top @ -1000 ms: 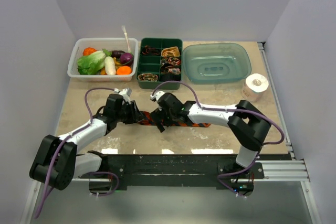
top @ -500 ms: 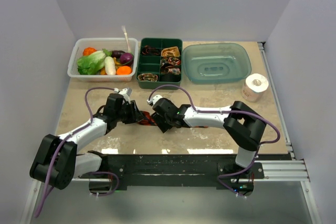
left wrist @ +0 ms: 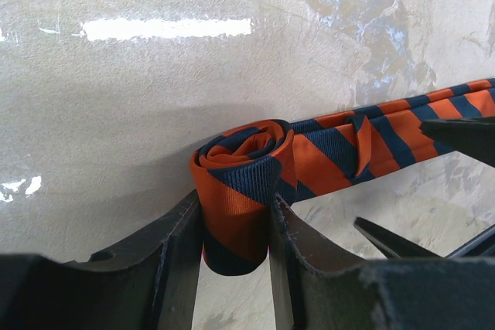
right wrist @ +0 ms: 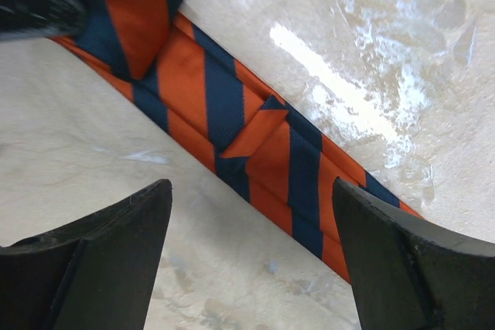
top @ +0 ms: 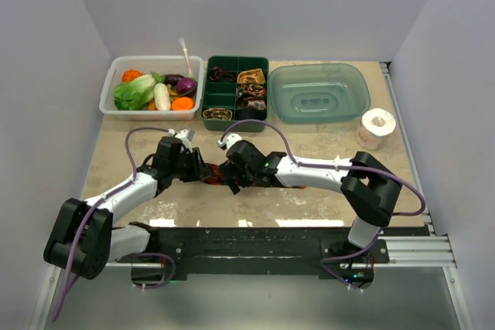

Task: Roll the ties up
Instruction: Roll the tie at the center of the board.

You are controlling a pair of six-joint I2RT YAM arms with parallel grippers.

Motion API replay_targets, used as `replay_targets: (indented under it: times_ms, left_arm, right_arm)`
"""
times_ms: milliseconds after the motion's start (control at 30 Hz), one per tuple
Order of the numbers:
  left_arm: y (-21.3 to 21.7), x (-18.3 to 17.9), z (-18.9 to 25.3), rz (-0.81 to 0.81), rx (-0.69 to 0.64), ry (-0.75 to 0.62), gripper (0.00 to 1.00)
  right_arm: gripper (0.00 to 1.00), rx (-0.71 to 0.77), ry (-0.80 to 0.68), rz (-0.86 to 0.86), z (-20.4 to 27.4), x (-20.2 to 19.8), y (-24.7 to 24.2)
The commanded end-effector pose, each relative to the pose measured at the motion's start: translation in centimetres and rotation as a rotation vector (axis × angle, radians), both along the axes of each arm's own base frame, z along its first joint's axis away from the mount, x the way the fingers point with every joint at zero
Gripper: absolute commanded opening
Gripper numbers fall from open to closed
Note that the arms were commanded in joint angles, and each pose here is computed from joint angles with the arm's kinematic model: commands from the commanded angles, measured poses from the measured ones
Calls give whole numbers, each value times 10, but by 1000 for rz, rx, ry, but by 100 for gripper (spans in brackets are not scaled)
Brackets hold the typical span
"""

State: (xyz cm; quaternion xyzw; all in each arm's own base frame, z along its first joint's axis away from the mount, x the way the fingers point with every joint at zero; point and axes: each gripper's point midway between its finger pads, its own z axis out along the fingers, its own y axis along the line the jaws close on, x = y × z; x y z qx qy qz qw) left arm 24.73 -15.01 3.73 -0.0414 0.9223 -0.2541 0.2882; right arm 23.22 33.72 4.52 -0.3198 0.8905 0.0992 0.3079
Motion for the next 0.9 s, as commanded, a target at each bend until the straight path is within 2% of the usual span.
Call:
replay_targets:
  times_ms: [0, 233, 333, 467, 500, 600, 867]
  left_arm:
    - [5, 10, 12, 11, 28, -44, 41]
    - [14, 11, 13, 36, 78, -30, 40]
    - [15, 11, 14, 43, 97, -20, 39]
    - [13, 10, 16, 37, 115, -10, 39]
    - [13, 10, 17, 36, 120, -12, 40]
    - [13, 9, 18, 35, 127, -8, 40]
    - [9, 9, 24, 15, 132, 4, 41]
  right_arm:
    - [88, 181, -34, 22, 45, 5, 34]
    - [86, 245, 13, 71, 43, 4, 63]
    - [80, 266, 38, 85, 41, 2, 73]
    - [58, 278, 74, 82, 35, 2, 83]
    - [48, 278, 87, 89, 32, 0, 85]
    - [38, 267, 112, 83, 18, 0, 89]
    - [27, 164, 174, 45, -22, -3, 82]
